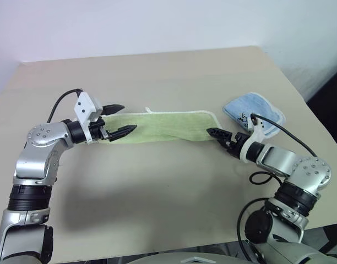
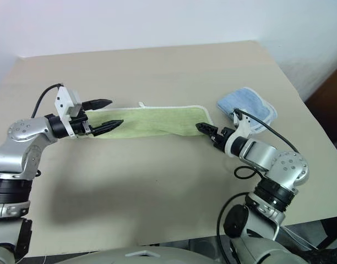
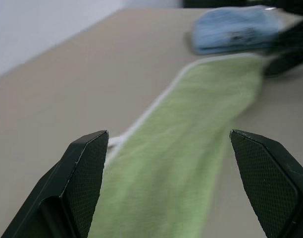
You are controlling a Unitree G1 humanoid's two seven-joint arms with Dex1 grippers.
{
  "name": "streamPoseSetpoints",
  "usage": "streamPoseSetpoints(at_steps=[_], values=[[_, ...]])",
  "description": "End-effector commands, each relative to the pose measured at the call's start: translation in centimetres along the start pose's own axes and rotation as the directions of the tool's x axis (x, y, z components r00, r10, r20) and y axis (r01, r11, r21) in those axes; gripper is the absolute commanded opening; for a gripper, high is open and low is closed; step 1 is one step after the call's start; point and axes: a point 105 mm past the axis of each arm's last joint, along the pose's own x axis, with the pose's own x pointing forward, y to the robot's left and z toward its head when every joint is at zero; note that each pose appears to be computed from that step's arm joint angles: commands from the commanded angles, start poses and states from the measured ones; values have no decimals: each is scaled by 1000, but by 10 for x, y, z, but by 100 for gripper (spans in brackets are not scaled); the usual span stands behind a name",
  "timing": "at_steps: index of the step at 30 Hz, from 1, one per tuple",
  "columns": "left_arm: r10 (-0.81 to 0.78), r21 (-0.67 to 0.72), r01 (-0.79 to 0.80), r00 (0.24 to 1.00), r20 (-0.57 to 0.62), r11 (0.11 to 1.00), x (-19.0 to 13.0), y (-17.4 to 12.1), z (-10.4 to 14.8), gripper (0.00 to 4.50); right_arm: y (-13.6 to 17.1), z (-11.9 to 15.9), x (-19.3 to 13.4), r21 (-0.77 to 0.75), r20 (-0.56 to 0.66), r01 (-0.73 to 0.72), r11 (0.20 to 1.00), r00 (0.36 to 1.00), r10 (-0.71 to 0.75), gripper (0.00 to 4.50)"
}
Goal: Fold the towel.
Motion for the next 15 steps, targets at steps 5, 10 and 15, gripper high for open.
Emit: streamPoseSetpoints(at_steps=[5,10,15], values=[[-96,7,97,995,-34,995,-4,-25,1,411,10,14,18,94,43,28,995,999,-32,449],[-78,-3,78,996,-33,997,-6,-25,0,411,6,28,15,115,106,68,991,991,-80,329],[-70,-11,70,997,-39,997,-9,-29,-3,411,5,53,-3,97,185,78,992,978,-95,152]])
